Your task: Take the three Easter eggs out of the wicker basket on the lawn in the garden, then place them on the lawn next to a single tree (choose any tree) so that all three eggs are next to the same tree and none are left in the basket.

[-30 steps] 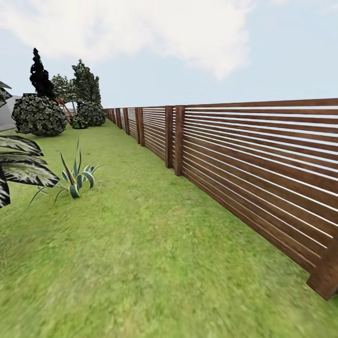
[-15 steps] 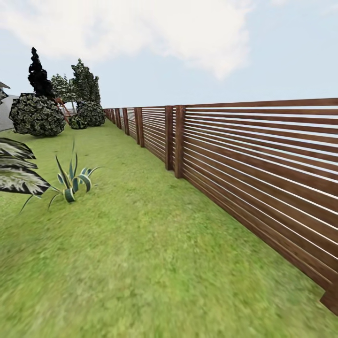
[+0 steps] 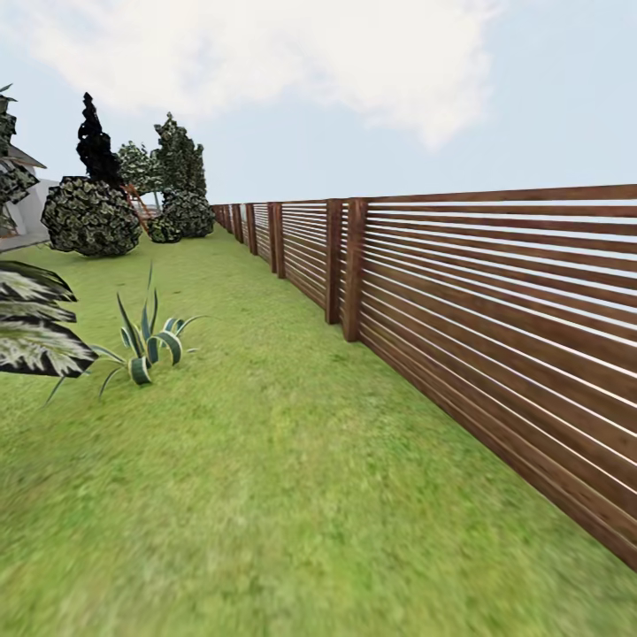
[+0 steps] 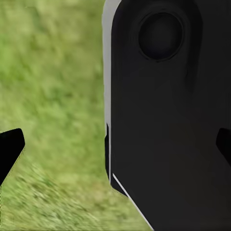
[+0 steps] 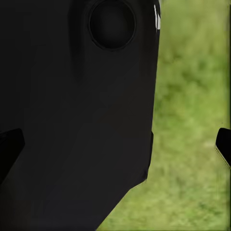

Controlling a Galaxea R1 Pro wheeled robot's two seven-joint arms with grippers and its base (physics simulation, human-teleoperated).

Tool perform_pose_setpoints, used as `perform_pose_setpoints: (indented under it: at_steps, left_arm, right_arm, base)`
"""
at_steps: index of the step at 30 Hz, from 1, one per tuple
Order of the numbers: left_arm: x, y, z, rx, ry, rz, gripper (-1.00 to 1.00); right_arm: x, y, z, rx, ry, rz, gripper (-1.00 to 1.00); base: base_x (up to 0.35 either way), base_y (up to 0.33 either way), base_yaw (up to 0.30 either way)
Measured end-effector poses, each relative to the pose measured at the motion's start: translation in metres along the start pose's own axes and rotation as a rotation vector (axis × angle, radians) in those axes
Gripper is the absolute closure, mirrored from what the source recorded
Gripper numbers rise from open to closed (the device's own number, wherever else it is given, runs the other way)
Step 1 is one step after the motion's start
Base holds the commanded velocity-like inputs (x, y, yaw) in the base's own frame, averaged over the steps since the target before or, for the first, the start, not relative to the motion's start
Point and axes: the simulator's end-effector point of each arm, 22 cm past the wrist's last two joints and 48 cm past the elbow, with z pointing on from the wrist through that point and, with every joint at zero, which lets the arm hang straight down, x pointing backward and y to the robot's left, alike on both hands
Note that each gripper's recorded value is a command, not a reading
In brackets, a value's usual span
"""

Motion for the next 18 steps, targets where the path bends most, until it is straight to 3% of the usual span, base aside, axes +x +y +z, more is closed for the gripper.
perform_pose_setpoints:
  at_steps: [14,18]
  left_arm:
    - [0.0,0.0002,0.0,0.0,0.0,0.0,-1.0]
    - [0.0001,0.0003,0.0,-0.001,0.0,0.0,-1.0]
  right_arm:
    - [-0.0001,0.0,0.0,0.0,0.0,0.0,-1.0]
    - [-0.0001,0.0,0.0,0.0,0.0,0.0,-1.0]
  base:
    - [0.334,0.0,0.005]
    - [0.334,0.0,0.16]
